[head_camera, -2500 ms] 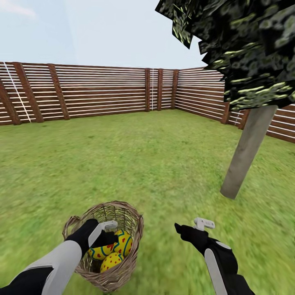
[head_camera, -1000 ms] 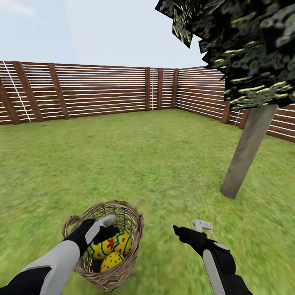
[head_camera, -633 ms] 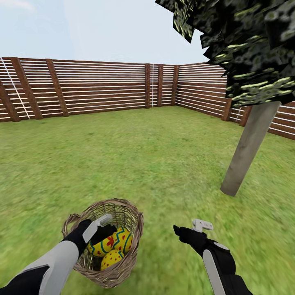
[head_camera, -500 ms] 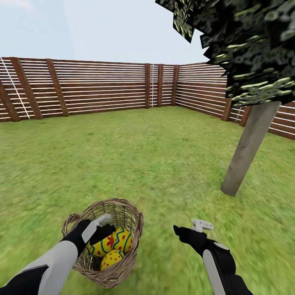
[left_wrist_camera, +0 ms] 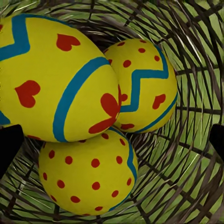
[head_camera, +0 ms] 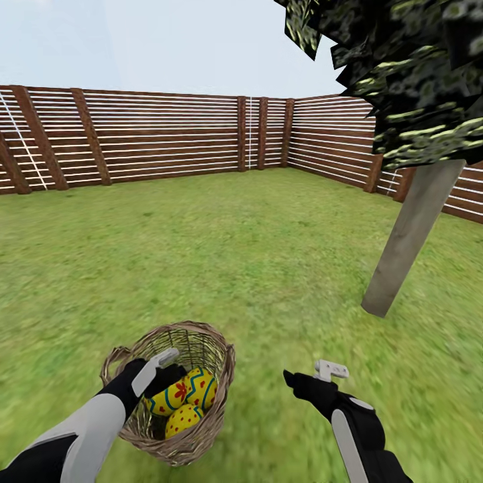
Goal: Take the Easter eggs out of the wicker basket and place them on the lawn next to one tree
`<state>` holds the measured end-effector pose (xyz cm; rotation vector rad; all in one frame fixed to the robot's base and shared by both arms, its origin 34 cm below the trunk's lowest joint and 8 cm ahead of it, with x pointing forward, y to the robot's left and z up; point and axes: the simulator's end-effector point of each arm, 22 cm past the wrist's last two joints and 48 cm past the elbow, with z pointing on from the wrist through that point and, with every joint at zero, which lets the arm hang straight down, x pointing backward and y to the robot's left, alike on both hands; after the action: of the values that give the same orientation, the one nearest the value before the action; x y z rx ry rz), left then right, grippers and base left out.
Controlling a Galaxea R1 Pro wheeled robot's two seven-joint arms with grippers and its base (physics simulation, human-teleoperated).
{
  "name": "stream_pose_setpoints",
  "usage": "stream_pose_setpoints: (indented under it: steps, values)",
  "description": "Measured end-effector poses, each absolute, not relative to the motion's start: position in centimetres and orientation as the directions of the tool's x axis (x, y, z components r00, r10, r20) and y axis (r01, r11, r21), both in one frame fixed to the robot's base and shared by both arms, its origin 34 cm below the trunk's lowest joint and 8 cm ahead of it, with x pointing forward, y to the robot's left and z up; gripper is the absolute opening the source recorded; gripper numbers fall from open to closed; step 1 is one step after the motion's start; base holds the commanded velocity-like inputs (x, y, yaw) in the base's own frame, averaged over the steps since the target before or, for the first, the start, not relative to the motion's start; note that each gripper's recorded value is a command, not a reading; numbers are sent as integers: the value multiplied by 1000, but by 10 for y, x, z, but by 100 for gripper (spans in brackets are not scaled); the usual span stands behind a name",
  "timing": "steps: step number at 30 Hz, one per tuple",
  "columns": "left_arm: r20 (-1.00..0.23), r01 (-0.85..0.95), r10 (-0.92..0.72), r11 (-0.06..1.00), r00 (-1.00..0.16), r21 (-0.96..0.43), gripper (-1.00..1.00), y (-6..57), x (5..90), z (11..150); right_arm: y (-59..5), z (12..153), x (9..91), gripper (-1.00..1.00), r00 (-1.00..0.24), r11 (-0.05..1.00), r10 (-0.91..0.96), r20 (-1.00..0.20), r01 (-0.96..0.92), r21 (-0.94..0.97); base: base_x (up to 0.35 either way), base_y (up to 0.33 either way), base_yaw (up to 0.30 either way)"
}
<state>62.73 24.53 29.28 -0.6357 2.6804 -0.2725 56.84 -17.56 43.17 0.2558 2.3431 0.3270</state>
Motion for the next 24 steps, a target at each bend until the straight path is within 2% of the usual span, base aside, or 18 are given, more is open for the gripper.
stream_pose_setpoints:
  steps: [24]
  values:
    - [-291, -482, -534, 844, -794, -235, 100, 281, 623, 275, -174, 403, 561, 100, -741, 948, 276, -612, 102, 303, 0, 0, 0]
